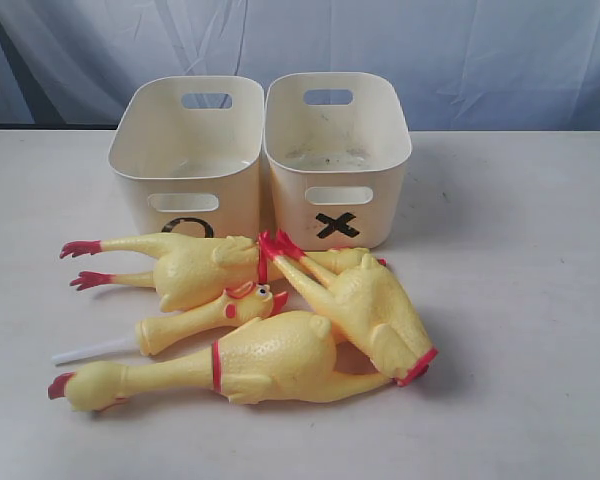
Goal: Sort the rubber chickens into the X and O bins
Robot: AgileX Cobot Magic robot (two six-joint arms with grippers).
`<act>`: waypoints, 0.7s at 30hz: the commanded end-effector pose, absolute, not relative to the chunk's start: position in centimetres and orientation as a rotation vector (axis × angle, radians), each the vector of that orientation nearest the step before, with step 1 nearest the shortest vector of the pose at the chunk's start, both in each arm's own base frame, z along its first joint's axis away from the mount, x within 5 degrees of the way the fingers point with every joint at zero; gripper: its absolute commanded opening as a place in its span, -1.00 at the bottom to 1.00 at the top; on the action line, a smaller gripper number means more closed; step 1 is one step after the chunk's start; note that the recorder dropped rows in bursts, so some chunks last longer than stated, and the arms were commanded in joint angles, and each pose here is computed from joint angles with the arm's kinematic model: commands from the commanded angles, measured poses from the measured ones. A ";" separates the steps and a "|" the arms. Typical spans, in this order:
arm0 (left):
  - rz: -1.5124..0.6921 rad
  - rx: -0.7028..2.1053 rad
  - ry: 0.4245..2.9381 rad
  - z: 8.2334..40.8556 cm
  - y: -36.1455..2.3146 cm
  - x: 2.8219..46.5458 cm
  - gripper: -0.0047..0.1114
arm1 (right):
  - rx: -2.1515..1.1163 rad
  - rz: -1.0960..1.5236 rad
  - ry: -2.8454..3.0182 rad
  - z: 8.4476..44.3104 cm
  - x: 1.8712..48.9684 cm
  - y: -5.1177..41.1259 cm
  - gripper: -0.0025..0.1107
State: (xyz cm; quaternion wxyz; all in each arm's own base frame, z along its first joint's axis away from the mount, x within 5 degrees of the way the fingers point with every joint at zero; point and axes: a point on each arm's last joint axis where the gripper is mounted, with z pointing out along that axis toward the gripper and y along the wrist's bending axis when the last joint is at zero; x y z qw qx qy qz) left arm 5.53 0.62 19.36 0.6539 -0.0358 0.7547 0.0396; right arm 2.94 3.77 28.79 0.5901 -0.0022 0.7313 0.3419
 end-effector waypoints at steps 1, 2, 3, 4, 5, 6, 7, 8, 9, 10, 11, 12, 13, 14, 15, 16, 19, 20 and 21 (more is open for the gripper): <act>0.094 -0.085 1.714 19.2 0.7 5.5 -0.92 | -0.245 0.693 1.817 30.7 3.4 4.5 -0.96; 0.094 -0.085 1.714 19.2 0.7 5.5 -0.92 | -0.292 0.668 1.849 31.1 3.9 4.7 -0.96; 0.094 -0.085 1.714 19.2 0.7 5.5 -0.92 | -0.320 0.660 1.871 31.5 4.1 4.8 -0.96; 0.094 -0.085 1.714 19.2 0.7 5.5 -0.92 | -0.354 0.653 1.896 31.8 4.6 5.0 -0.96; 0.094 -0.085 1.714 19.2 0.7 5.5 -0.92 | -0.394 0.648 1.919 32.2 5.0 5.1 -0.96; 0.094 -0.085 1.714 19.2 0.7 5.5 -0.92 | -0.419 0.644 1.946 32.4 5.5 5.3 -0.96; 0.094 -0.085 1.714 19.2 0.7 5.5 -0.92 | -0.453 0.635 1.970 32.6 6.0 5.5 -0.96; 0.094 -0.085 1.714 19.2 0.7 5.5 -0.92 | -0.489 0.619 1.995 32.7 6.5 5.6 -0.96; 0.094 -0.085 1.714 19.2 0.7 5.5 -0.92 | -0.518 0.603 2.021 32.8 7.0 5.7 -0.96; 0.094 -0.085 1.714 19.2 0.7 5.5 -0.92 | -0.553 0.583 2.055 32.9 7.6 5.8 -0.96; 0.094 -0.085 1.714 19.2 0.7 5.5 -0.92 | -0.589 0.559 2.089 32.9 8.2 6.0 -0.96; 0.094 -0.085 1.714 19.2 0.7 5.5 -0.92 | -0.619 0.545 2.111 32.9 8.6 6.1 -0.96; 0.094 -0.085 1.714 19.2 0.7 5.5 -0.92 | -0.650 0.525 2.130 33.0 9.3 6.3 -0.96; 0.094 -0.085 1.714 19.2 0.7 5.5 -0.92 | -0.683 0.504 2.146 33.0 9.8 6.5 -0.96; 0.094 -0.085 1.714 19.2 0.7 5.5 -0.92 | -0.715 0.490 2.161 33.0 10.4 6.8 -0.96; 0.094 -0.085 1.714 19.2 0.7 5.5 -0.92 | -0.748 0.471 2.173 33.1 10.9 7.1 -0.96; 0.094 -0.085 1.714 19.2 0.7 5.5 -0.92 | -0.836 0.411 2.205 32.9 12.2 7.8 -0.96; 0.094 -0.085 1.714 19.2 0.7 5.5 -0.92 | -0.869 0.384 2.213 32.8 12.7 8.0 -0.96; 0.094 -0.085 1.714 19.2 0.7 5.5 -0.92 | -0.898 0.362 2.220 32.8 13.1 8.2 -0.96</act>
